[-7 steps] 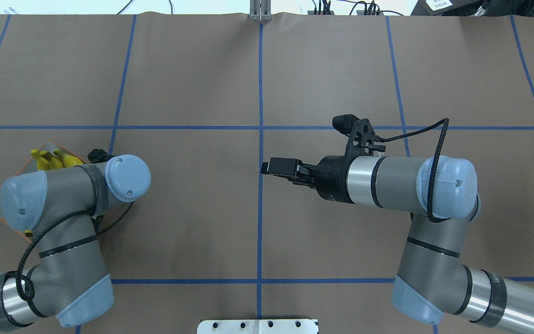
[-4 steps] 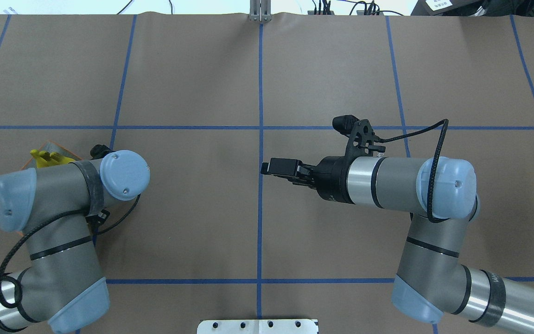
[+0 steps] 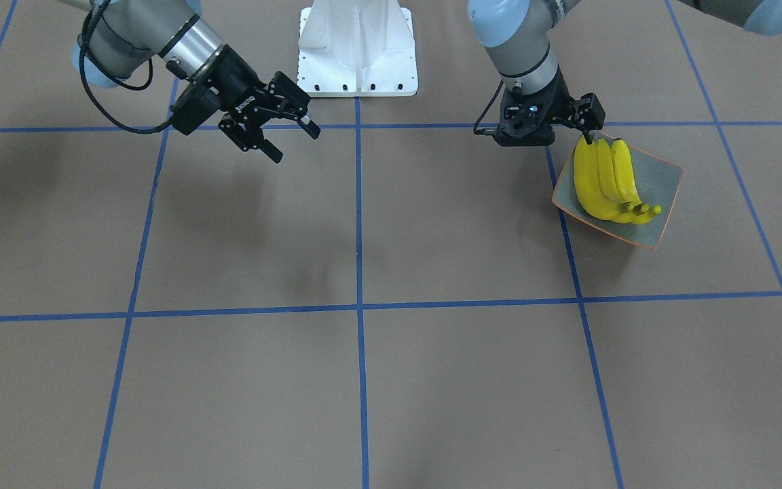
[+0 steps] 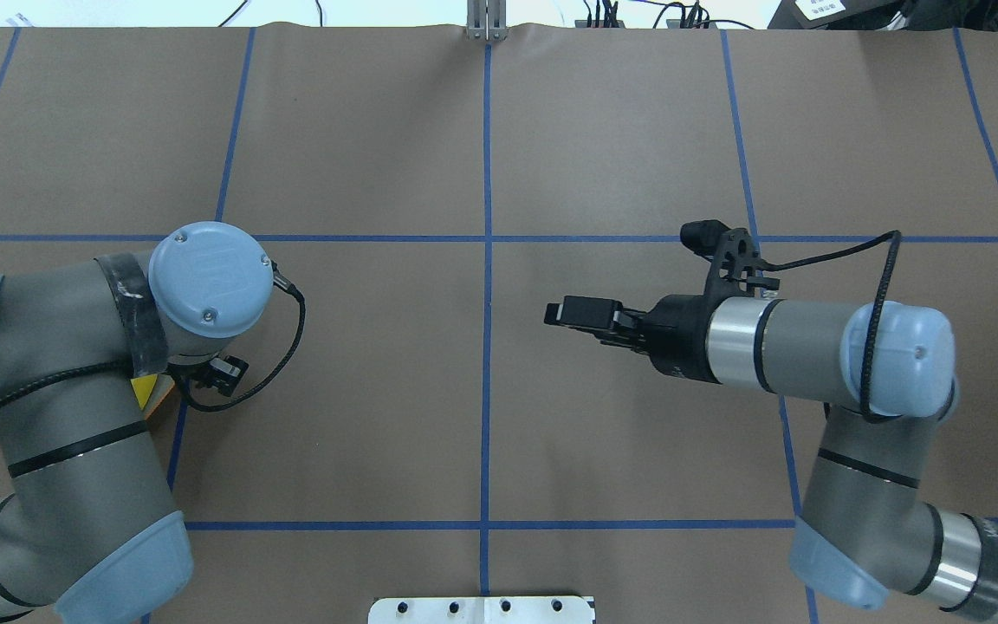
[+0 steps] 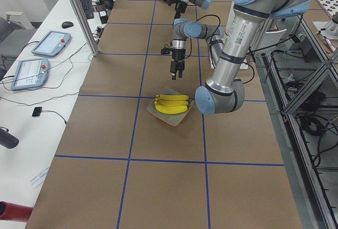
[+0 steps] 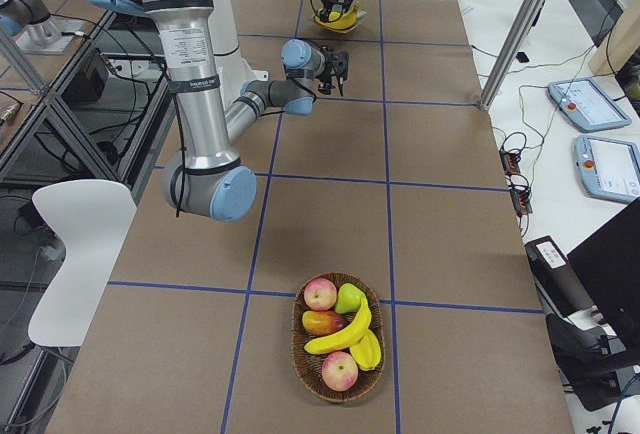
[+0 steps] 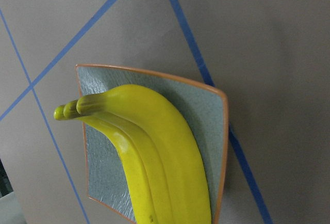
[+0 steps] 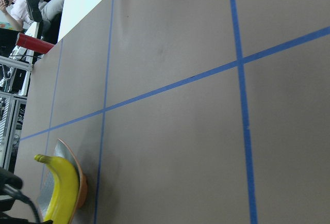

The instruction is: Transfer all bananas from basket to plate

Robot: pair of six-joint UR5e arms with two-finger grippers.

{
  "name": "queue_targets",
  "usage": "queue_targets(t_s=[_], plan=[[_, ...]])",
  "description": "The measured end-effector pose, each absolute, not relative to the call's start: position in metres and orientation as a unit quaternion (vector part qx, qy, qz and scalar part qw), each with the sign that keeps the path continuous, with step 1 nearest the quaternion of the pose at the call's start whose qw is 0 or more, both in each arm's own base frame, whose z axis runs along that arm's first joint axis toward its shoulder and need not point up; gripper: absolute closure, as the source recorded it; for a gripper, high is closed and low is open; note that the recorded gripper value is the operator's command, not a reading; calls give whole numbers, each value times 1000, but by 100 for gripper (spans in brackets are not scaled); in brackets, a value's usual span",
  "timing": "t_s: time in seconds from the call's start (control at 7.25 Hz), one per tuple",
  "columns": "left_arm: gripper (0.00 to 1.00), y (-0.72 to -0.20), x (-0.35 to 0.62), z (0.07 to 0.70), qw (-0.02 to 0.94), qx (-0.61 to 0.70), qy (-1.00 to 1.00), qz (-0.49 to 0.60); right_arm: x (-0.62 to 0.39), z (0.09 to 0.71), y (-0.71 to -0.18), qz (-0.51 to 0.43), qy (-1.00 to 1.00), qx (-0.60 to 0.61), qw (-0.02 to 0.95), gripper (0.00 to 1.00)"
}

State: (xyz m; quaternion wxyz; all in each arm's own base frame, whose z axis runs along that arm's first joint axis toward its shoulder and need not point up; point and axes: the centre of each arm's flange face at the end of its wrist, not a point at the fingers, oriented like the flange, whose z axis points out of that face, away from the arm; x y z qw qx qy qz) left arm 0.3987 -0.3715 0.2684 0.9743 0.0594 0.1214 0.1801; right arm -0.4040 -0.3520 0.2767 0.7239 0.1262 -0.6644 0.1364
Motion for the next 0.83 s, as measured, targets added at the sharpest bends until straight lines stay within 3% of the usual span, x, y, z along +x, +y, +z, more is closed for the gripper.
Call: queue_targets(t_s=[0.41, 0.83], plan=[[0, -370, 403, 251, 968, 71, 189, 150, -335, 353, -377, 147, -593, 181, 771, 0], [0, -371, 404, 249, 966, 71, 203, 145, -224, 452, -406, 98, -509, 247, 819, 0]])
